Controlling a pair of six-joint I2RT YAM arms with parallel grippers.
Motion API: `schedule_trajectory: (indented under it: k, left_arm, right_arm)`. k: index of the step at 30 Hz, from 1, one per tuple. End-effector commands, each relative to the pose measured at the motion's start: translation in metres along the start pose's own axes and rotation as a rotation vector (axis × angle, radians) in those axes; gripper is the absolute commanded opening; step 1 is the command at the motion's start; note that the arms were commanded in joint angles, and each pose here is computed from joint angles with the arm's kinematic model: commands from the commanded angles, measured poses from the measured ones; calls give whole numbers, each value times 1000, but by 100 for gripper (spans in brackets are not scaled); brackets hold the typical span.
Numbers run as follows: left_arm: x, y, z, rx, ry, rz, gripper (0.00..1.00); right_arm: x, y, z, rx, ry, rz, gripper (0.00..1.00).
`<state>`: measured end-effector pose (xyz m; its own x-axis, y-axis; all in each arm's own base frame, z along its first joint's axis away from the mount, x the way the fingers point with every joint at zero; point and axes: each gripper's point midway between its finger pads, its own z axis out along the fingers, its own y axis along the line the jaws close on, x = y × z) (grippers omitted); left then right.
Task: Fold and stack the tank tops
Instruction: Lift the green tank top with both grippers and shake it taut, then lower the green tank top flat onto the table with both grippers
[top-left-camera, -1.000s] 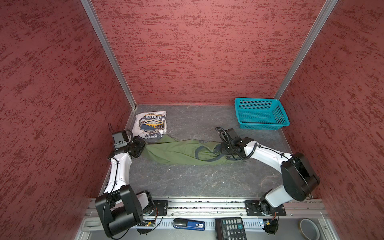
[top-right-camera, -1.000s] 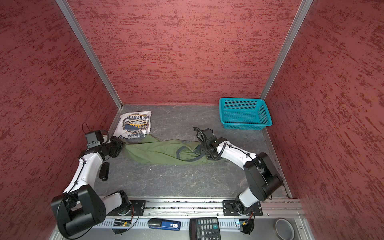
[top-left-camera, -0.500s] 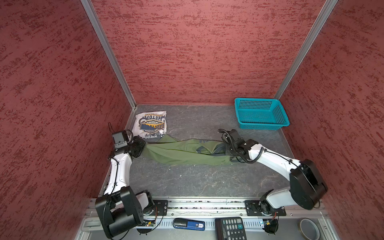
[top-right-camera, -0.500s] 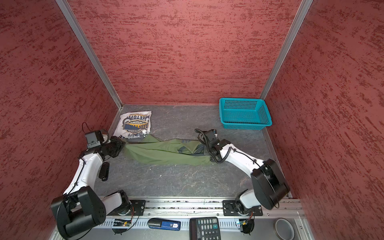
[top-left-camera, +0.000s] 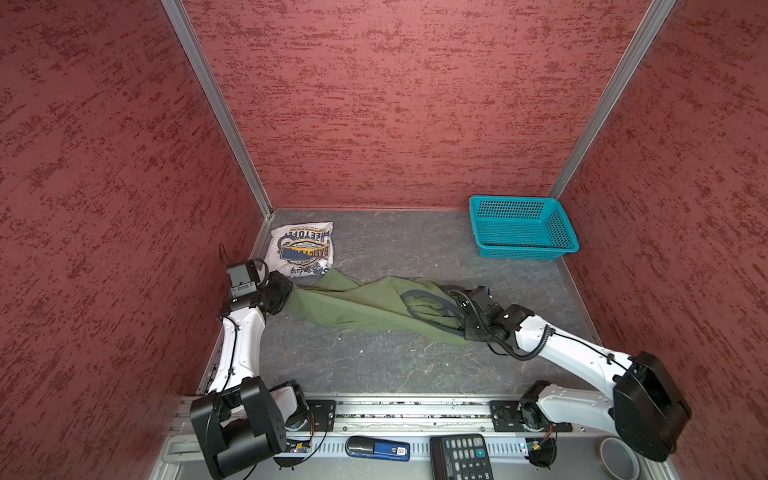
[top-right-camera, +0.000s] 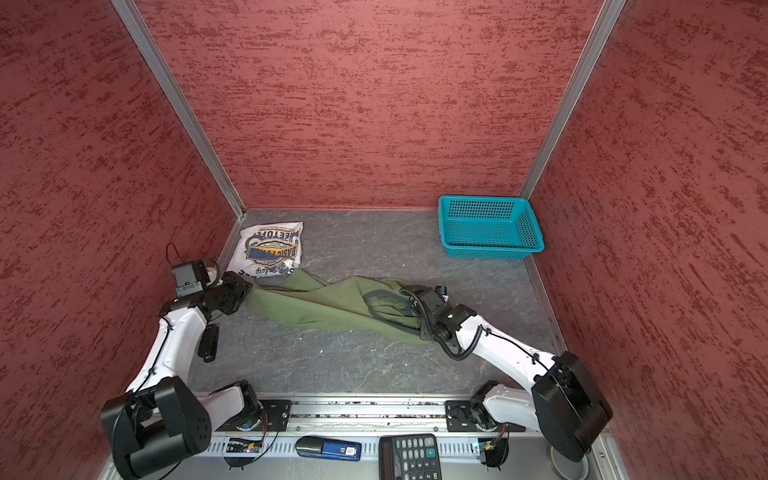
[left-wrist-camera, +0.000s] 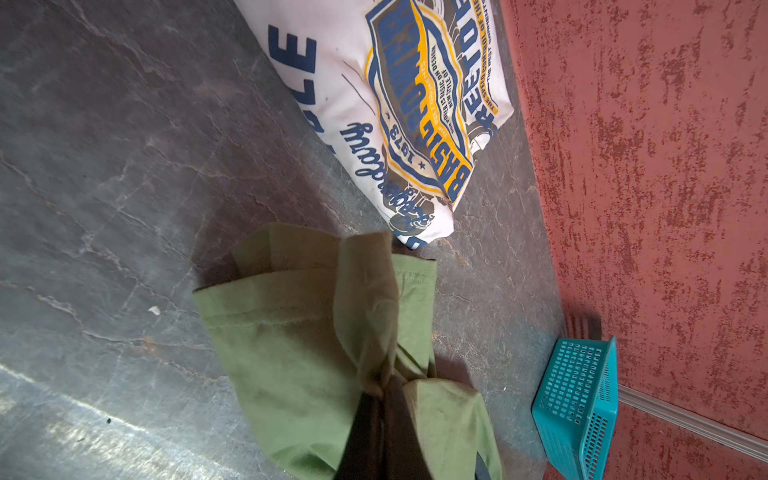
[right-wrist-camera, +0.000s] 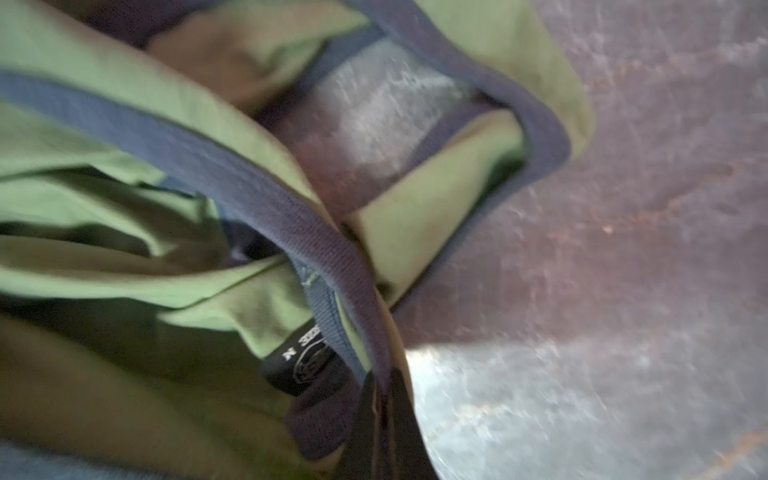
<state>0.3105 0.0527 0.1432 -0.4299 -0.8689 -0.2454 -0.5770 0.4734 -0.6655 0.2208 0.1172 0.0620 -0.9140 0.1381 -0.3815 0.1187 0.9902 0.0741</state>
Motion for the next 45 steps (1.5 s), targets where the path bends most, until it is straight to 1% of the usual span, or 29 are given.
schedule_trajectory:
  k: [1,3,5,8,9,11,13,14,15,16,17,20,21,23,24,26,28,29,30,31,32,35,37,38,40,42,45]
  left_arm:
    - [-12,-11,-2,14,-31,32,0]
    - [-22,-27,-8,46,-44,34,0]
    - [-36,-53,-20,99,-66,36,0]
    - [-65,-106,-56,211,-120,45,0]
    - [-75,-129,-75,269,-148,63,0]
    - [-86,-164,-111,359,-207,110,0]
    - [-87,-181,-145,405,-298,160,0]
    - [-84,-181,-152,404,-328,179,0]
    - [-78,-176,-153,394,-345,195,0]
    - [-70,-167,-146,370,-337,199,0]
    - [-59,-153,-132,341,-302,199,0]
    - [-20,-97,-65,230,-130,172,0]
    - [-5,-69,-39,171,-61,141,0]
    - [17,-26,-6,87,42,82,0]
    - [26,-8,4,56,77,58,0]
    - [36,17,15,17,115,12,0]
    - [40,29,17,5,121,-5,0]
    - [40,32,17,0,116,-3,0]
    - [41,33,18,-1,117,-2,0]
    - [42,32,17,2,117,3,0]
    - [42,31,17,5,115,6,0]
    - [42,31,17,11,114,9,0]
    - [41,29,16,18,110,13,0]
    - [41,28,15,20,107,14,0]
    - [40,26,14,25,102,18,0]
    - [39,25,13,30,101,21,0]
    - [38,22,11,34,101,25,0]
  right_arm:
    - [-55,-9,-54,58,-216,39,0]
    - [-95,-13,-95,87,-363,59,0]
    - [-134,-14,-139,92,-513,87,0]
    - [-179,-14,-202,65,-699,121,0]
    - [-189,-14,-222,55,-753,126,0]
    - [-202,-15,-254,29,-835,142,0]
    - [-203,-20,-271,3,-883,163,0]
    - [-200,-22,-270,-2,-887,171,0]
    - [-193,-24,-261,-9,-874,174,0]
    - [-186,-25,-250,-16,-852,178,0]
    - [-174,-25,-229,-18,-806,180,0]
    - [-129,-21,-146,-25,-608,175,0]
    - [-111,-18,-116,-35,-526,177,0]
    - [-78,-8,-70,-83,-376,191,0]
    - [-60,-3,-48,-111,-300,204,7]
    - [-32,2,-19,-133,-184,230,20]
    - [-20,-3,-8,-98,-132,233,35]
    - [-20,-8,-9,-67,-132,226,44]
    - [-24,-11,-13,-43,-143,211,50]
    - [-30,-11,-18,-39,-160,194,55]
    - [-36,-9,-24,-35,-175,176,57]
    - [-51,0,-30,-46,-199,128,58]
    - [-59,6,-27,-38,-202,97,58]
    - [-64,8,-25,-16,-205,75,58]
    - [-77,8,-20,40,-217,34,53]
    - [-86,13,-9,80,-195,-20,51]
    - [-89,19,4,106,-150,-71,49]
